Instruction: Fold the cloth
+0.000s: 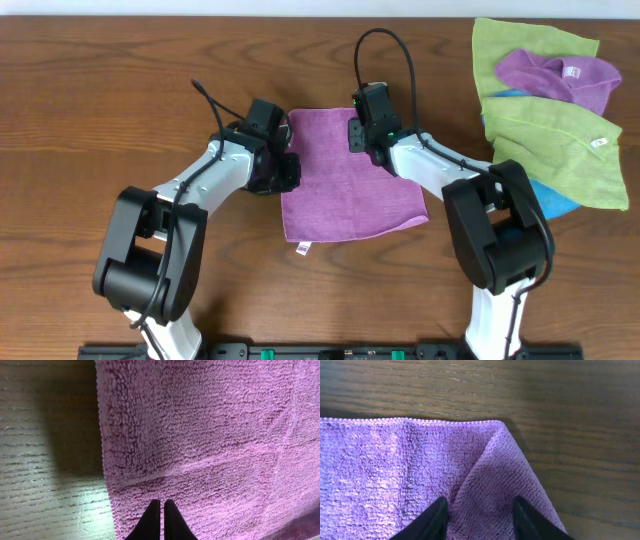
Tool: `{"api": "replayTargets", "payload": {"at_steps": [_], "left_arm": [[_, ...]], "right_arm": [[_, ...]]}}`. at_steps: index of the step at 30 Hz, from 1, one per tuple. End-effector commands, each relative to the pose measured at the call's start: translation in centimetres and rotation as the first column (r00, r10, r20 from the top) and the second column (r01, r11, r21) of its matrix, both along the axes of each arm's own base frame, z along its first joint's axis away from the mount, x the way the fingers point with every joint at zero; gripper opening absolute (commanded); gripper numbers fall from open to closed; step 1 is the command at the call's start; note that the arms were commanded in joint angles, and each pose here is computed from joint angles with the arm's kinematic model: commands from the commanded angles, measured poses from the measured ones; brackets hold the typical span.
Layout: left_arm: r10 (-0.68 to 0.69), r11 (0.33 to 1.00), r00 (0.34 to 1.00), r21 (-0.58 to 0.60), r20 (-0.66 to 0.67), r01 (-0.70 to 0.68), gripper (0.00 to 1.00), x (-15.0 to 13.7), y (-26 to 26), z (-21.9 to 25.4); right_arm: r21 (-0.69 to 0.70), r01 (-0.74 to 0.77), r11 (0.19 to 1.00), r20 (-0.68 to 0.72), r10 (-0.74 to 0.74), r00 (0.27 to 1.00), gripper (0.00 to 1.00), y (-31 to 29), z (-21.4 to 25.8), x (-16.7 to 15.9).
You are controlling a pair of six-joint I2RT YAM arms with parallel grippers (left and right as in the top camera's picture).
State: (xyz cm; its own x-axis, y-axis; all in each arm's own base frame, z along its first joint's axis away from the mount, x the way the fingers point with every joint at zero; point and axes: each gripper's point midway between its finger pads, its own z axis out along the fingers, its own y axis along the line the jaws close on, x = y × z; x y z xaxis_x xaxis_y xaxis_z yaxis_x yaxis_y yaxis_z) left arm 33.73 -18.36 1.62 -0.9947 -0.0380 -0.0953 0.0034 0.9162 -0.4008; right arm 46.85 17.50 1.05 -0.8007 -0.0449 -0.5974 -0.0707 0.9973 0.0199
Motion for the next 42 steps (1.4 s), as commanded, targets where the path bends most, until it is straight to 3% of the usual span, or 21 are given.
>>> {"api": "replayTargets", "payload": {"at_steps": [1,7,12,21,30,32,35,42], "left_arm": [[0.006,1.000,1.000,0.018,-0.004,-0.006,0.06,0.2,0.1,-0.4],[0.010,1.000,1.000,0.021,-0.004,-0.010,0.06,0.2,0.2,-0.5],[0.033,0.998,0.999,0.049,0.003,-0.033,0.06,0.3,0.5,-0.7],[0.033,0.998,0.999,0.046,0.010,-0.034,0.06,0.5,0.4,-0.6],[0.033,0.998,0.999,0.045,0.009,-0.034,0.06,0.5,0.4,-0.6],[0.033,0.998,0.999,0.045,0.009,-0.034,0.06,0.5,0.4,-0.6],[0.032,0.999,0.999,0.041,0.006,-0.033,0.06,0.4,0.4,-0.6],[0.034,0.999,0.999,0.037,-0.002,-0.033,0.06,0.3,0.4,-0.6]], "right_arm": [[-0.021,0.012,1.000,-0.011,-0.012,1.000,0.36,-0.6,-0.9,0.4],[-0.040,0.031,0.999,0.010,-0.030,0.999,0.08,-1.0,-0.3,0.9],[-0.091,0.074,0.993,0.041,-0.070,0.997,0.01,-1.9,1.0,1.8],[-0.265,0.231,0.936,0.145,-0.198,0.969,0.02,-5.8,3.4,2.9],[-0.343,0.346,0.873,0.208,-0.289,0.935,0.13,-9.8,4.5,3.3],[-0.349,0.371,0.860,0.214,-0.313,0.925,0.25,-11.0,4.6,3.4],[-0.353,0.401,0.845,0.217,-0.343,0.914,0.55,-12.6,4.7,3.6],[-0.366,0.415,0.833,0.195,-0.368,0.909,0.72,-14.3,5.0,3.1]]}}
